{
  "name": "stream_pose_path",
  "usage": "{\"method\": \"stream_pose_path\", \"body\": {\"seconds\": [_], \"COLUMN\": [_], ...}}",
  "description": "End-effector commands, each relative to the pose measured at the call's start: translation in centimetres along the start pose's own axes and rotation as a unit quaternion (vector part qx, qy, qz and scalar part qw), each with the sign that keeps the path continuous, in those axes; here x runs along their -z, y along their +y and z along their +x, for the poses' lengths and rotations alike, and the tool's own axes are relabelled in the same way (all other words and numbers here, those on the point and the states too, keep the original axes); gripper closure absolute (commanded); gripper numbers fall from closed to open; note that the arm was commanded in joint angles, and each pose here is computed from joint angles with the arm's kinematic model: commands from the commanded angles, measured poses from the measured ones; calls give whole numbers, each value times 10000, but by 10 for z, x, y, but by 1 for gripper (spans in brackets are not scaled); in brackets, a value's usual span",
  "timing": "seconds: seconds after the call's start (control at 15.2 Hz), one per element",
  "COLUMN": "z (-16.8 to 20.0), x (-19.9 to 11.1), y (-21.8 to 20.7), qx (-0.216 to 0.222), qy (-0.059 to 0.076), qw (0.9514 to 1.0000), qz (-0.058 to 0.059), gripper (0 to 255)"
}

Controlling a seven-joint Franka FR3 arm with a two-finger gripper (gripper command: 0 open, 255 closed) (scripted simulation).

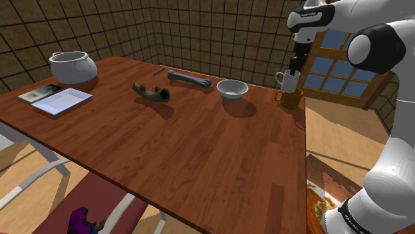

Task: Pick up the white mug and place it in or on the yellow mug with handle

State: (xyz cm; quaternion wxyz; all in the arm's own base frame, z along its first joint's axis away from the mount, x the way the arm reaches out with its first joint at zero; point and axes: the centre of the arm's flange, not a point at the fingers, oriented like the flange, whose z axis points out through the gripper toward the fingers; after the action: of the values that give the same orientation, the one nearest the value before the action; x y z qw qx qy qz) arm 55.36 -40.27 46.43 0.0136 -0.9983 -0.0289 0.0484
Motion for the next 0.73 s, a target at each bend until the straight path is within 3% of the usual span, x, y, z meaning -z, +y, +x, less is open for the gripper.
{"method": "stream_pose_path", "body": {"seconds": [0.0,0.2,0.46,0.66], "z": [0,0,0,0], "x": [0,0,50,50], "y": [0,0,0,0], "qx": [-1,-1,-1,-1], "qy": [-3,-3,-3,-3], "qw": [10000,10000,10000,10000], "qz": [1,1,1,1], "gripper": [0,0,0,0]}}
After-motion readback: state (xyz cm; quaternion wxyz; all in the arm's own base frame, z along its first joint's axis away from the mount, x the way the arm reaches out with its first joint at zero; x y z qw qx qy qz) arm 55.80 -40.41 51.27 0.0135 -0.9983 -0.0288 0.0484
